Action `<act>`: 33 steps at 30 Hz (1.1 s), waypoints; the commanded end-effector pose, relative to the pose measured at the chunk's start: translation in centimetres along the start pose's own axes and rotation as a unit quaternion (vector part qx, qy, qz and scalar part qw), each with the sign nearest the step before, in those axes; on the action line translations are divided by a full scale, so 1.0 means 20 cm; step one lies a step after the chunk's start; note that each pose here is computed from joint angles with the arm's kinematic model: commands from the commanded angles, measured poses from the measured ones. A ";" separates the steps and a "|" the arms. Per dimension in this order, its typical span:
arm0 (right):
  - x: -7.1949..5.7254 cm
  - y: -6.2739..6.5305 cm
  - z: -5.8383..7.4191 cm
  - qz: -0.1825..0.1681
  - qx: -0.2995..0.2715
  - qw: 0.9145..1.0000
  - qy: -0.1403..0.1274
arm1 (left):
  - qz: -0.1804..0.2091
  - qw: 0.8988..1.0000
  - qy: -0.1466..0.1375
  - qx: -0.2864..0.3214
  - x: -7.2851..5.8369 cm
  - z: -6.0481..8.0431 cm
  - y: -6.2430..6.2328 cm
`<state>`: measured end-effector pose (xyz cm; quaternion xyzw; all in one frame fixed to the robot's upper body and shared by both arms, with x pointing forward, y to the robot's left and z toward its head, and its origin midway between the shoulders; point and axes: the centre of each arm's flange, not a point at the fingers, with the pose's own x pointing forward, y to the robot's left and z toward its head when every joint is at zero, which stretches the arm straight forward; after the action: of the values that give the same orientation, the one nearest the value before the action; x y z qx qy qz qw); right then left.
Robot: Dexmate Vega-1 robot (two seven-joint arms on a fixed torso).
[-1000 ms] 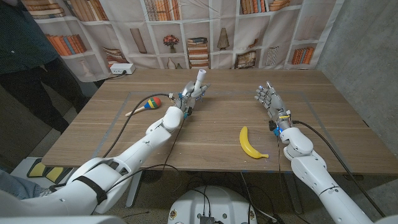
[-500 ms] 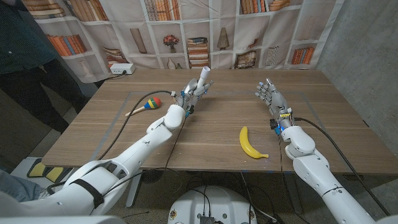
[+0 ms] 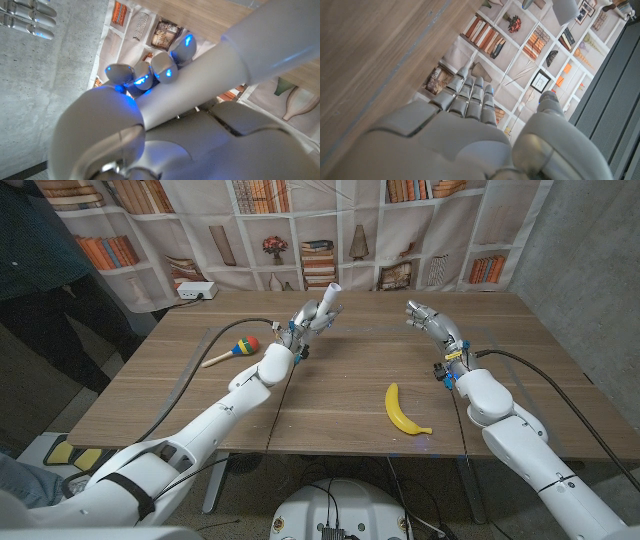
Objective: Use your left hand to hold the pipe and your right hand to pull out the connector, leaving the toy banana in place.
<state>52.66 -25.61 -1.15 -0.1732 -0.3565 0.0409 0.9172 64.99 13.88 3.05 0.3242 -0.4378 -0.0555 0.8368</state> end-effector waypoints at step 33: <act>0.19 0.29 0.60 0.084 -0.285 0.950 -0.094 | -0.077 0.995 -0.061 0.030 0.02 0.10 0.01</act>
<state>48.95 -19.50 5.81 -0.3935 -0.4098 0.0364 0.8221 63.83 13.45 4.26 0.3606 -0.4652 -0.1106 0.8009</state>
